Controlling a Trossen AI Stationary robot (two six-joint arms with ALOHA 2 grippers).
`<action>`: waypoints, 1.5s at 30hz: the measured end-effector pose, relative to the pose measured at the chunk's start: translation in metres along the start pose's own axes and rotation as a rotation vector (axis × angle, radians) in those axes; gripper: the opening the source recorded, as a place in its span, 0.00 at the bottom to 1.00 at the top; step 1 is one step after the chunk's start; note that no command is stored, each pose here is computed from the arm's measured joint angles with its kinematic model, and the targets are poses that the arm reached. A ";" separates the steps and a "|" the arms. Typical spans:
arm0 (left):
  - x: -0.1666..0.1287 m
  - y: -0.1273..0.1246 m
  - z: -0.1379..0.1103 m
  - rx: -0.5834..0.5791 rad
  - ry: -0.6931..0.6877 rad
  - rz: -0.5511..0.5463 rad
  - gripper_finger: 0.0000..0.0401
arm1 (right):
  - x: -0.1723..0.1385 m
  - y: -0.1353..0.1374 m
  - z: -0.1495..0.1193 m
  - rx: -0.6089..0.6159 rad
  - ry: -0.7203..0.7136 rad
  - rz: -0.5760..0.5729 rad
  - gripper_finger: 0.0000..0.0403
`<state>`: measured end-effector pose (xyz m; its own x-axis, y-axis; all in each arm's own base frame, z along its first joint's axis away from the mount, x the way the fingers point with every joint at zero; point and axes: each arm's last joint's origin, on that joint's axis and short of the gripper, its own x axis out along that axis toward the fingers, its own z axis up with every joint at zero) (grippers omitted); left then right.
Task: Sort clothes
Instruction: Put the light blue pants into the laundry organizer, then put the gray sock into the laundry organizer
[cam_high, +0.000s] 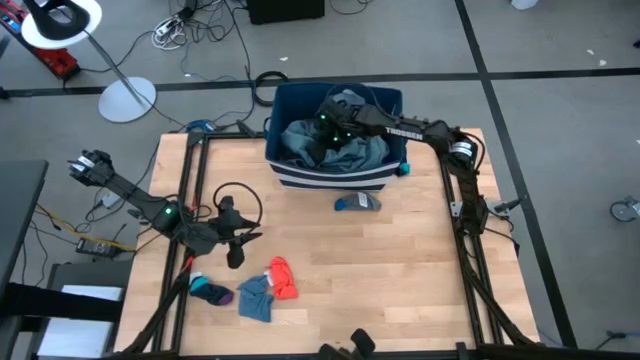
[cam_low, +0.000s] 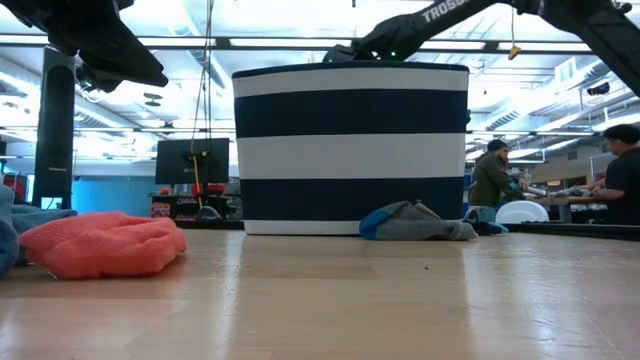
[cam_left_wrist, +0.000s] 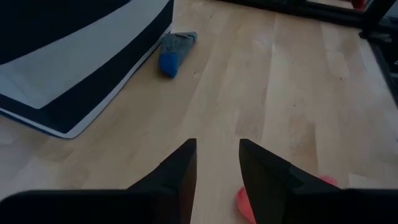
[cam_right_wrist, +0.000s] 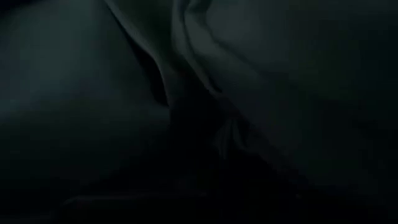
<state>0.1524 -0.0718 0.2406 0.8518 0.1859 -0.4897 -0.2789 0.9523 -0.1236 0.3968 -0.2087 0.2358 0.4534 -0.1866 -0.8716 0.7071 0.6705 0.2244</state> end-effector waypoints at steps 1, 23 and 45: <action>0.000 0.000 -0.001 0.005 0.005 0.004 0.32 | 0.000 0.000 0.000 -0.005 -0.002 0.004 0.02; 0.000 0.000 -0.001 0.002 0.006 0.004 0.32 | -0.182 0.012 -0.013 -0.092 -0.337 0.082 0.32; -0.001 -0.007 0.011 -0.090 -0.088 -0.079 0.32 | -0.296 0.090 -0.166 -0.343 -0.318 0.099 0.31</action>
<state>0.1586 -0.0760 0.2514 0.9071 0.1353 -0.3987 -0.2446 0.9401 -0.2376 0.2368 0.0258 0.4416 0.6910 -0.2842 -0.6646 0.4562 0.8847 0.0960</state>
